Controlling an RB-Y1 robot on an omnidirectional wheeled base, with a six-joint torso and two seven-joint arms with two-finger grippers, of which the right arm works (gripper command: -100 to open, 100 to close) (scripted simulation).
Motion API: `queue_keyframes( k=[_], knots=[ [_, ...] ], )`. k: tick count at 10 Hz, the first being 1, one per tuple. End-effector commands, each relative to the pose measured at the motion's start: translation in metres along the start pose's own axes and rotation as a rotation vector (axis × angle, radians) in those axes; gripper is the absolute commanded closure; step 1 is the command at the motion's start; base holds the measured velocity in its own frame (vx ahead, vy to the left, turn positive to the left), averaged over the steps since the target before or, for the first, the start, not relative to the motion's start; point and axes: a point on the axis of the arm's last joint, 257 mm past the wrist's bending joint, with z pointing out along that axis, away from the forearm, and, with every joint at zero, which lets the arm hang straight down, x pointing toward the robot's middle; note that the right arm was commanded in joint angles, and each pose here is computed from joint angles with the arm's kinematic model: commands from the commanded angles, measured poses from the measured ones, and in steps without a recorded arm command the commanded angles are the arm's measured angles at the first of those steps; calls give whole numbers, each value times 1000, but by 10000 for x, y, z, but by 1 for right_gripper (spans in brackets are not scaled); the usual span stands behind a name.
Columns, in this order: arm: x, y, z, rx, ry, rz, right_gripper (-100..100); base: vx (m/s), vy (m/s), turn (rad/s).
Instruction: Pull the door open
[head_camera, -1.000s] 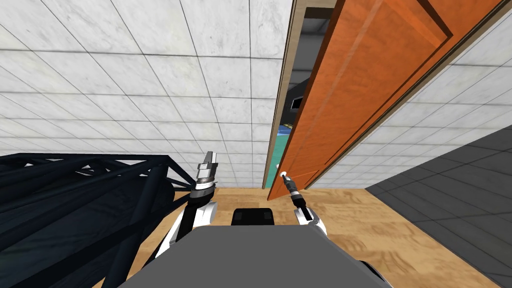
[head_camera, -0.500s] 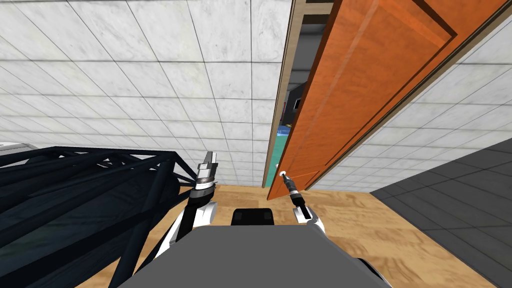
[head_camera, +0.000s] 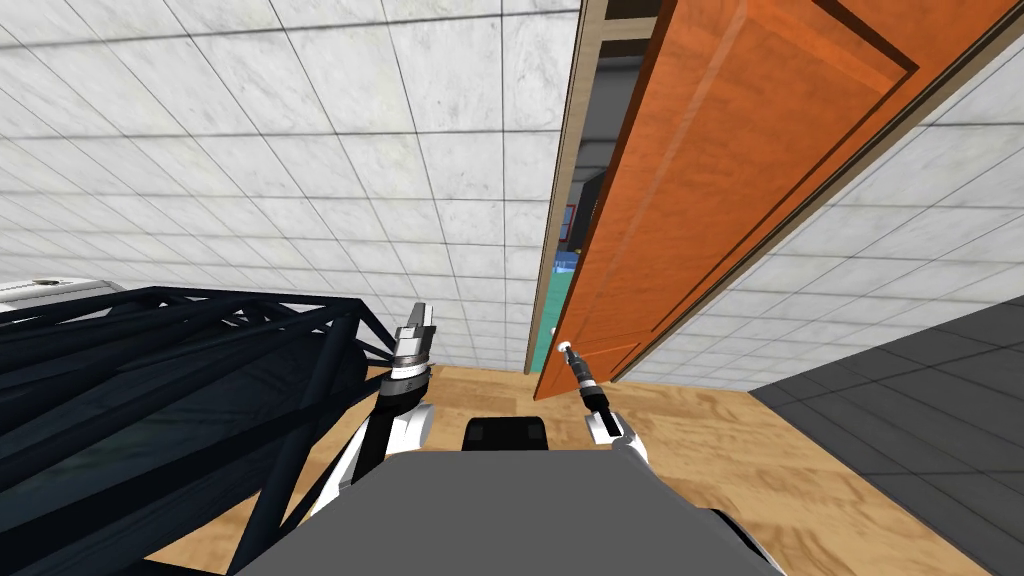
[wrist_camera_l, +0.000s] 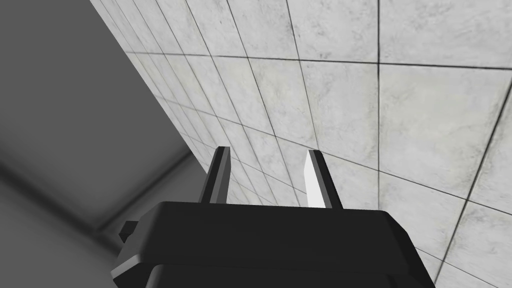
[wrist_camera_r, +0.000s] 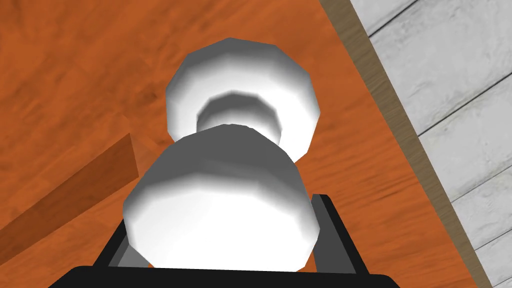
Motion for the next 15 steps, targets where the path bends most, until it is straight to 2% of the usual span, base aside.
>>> queue_keyframes(
  k=[1, 3, 5, 6, 7, 10, 11, 14, 15],
  knots=[
    [146, 78, -38, -3, 16, 71, 100, -34, -25, 65],
    [149, 81, -30, 0, 13, 114, 100, -47, -36, 51],
    [156, 87, -13, 4, 7, 191, 100, -50, -34, 73],
    [156, 87, -13, 4, 7, 199, 100, -39, -26, 43],
    [159, 89, -4, 7, 3, 247, 100, -32, -33, 59],
    [163, 92, 6, 9, 0, 296, 100, -37, -29, 36],
    [167, 95, 15, 11, -4, 342, 100, -32, -16, 49],
    [167, 95, 15, 11, -4, 345, 100, -14, -12, 7],
    [171, 97, 23, 13, -7, 394, 100, -29, -21, 59]
  ],
)
